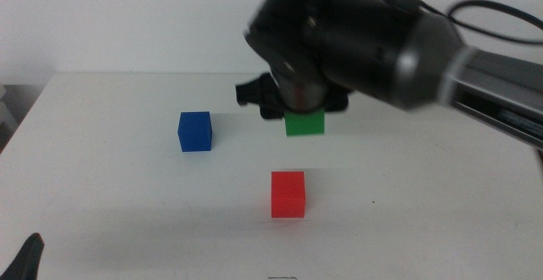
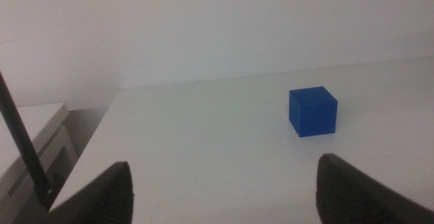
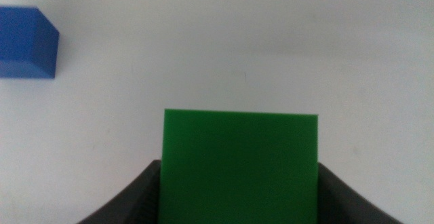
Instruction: Stack red cubes first, then green, then blue cubes in a specific spot.
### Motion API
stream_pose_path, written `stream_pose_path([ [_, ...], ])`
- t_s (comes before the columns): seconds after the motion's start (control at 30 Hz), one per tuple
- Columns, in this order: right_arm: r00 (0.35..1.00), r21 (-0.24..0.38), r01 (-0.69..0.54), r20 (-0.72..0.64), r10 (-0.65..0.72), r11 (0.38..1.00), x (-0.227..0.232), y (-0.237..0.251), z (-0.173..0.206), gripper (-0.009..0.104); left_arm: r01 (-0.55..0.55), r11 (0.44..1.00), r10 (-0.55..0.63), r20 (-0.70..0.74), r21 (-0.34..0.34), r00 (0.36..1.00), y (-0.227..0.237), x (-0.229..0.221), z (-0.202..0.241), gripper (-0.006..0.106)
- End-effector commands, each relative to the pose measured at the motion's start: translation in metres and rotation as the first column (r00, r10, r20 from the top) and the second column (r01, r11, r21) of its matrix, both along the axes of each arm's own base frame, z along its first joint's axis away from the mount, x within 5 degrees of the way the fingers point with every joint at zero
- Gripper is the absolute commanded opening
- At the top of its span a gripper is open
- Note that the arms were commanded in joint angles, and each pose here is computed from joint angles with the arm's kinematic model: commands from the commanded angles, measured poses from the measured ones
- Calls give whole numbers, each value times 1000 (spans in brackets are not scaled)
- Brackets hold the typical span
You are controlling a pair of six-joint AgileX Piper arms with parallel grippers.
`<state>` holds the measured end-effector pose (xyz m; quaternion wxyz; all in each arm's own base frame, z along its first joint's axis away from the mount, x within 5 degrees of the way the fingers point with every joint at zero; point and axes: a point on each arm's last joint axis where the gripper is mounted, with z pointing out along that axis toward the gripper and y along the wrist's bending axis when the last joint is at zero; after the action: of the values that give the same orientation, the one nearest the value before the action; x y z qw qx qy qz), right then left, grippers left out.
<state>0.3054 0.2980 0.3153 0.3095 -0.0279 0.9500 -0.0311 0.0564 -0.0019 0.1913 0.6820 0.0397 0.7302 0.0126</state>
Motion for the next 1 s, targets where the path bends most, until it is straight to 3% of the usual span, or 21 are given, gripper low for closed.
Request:
stream_pose_path([
  [0.0,993,92,-16,117,5,996,-19,-12,24,-1,7,1000,-6,102,-17,995,0,-1,9,91],
  [0.1,994,149,8,103,-24,989,-28,-16,3,-1,7,1000,-6,102,-17,995,0,-1,9,91],
  [0.37,999,169,-5,46,-2,986,-29,-8,-23,-1,7,1000,-6,102,-16,995,0,-1,9,91],
  [0.97,999,158,-48,14,47,986,-24,7,-48,-1,7,1000,-6,102,-16,995,0,-1,9,91],
])
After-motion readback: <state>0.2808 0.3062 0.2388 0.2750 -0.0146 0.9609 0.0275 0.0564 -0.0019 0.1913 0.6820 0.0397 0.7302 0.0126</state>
